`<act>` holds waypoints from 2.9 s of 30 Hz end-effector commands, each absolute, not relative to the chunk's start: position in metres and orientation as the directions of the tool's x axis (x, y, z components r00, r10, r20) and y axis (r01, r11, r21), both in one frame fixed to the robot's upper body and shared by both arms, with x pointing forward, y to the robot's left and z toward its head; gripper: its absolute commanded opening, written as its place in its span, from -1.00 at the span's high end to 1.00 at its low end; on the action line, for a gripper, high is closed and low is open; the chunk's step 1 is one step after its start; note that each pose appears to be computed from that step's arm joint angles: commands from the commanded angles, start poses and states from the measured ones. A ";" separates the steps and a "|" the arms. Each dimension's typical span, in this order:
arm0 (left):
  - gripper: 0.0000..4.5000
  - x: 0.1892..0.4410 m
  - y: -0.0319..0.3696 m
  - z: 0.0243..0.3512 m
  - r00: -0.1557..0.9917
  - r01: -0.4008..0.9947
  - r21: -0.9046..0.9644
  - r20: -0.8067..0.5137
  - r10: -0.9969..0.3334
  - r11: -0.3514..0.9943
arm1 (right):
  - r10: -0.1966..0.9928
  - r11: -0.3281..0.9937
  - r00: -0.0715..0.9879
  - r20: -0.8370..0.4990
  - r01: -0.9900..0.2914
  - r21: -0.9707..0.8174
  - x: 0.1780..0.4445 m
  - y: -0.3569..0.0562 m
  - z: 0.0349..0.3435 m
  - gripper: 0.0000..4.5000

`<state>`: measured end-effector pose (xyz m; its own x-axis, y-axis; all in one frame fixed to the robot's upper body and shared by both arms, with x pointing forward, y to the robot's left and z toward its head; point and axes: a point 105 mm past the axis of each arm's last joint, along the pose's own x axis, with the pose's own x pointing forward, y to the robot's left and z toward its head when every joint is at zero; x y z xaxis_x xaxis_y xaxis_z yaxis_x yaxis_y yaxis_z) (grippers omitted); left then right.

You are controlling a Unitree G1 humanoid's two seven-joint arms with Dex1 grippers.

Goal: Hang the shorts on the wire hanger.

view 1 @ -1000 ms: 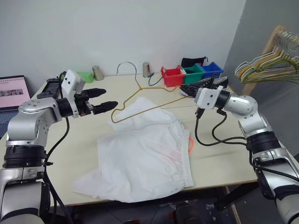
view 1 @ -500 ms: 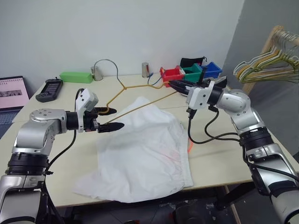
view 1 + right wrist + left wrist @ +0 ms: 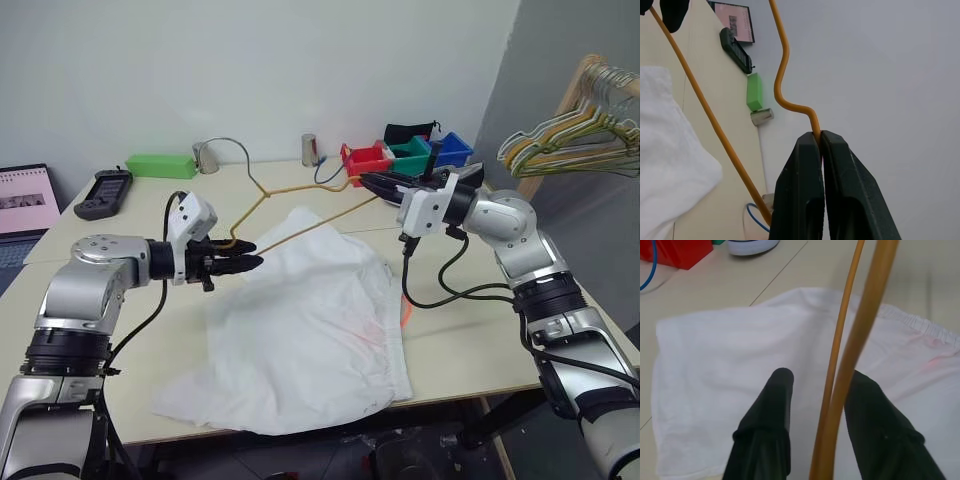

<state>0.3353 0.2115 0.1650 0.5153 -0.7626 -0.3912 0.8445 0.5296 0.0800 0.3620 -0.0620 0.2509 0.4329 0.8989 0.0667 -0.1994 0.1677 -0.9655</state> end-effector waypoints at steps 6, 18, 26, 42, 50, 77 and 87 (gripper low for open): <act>0.98 0.338 0.210 0.179 0.545 0.836 0.172 -0.368 -0.753 0.521 | 0.900 0.176 0.426 0.092 -0.160 -0.971 0.359 -0.058 0.268 1.00; 1.00 0.350 0.222 0.175 0.684 0.725 0.478 -0.416 -0.600 0.495 | 0.839 -0.048 0.485 -0.247 -0.386 -0.921 0.369 -0.088 0.228 0.10; 1.00 0.349 0.211 0.176 0.702 0.686 0.620 -0.426 -0.571 0.381 | 0.806 -0.068 0.511 -0.299 -0.422 -0.904 0.376 -0.084 0.226 -0.78; 1.00 0.338 0.184 0.179 0.667 0.693 0.669 -0.452 -0.592 0.271 | 0.752 -0.101 0.551 -0.362 -0.446 -0.889 0.396 -0.067 0.204 -0.98; 1.00 0.340 0.191 0.176 0.685 0.685 0.676 -0.469 -0.558 0.272 | 0.739 -0.150 0.546 -0.395 -0.438 -0.886 0.394 -0.070 0.202 -0.50; 0.46 0.341 0.193 0.186 0.676 0.661 0.712 -0.428 -0.600 0.236 | 0.707 -0.149 0.559 -0.434 -0.482 -0.863 0.397 -0.084 0.187 1.00; -0.46 0.326 0.178 0.222 0.603 0.678 0.683 -0.307 -0.736 0.271 | 0.683 0.059 0.552 -0.478 -0.694 -0.718 0.391 -0.122 0.171 1.00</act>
<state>0.3324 0.1829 0.1975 0.6132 -0.6989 -0.3681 0.7042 0.2725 0.6557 0.3918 -0.1167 0.1530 0.5405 0.6581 -0.5242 -0.6827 -0.0211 -0.7304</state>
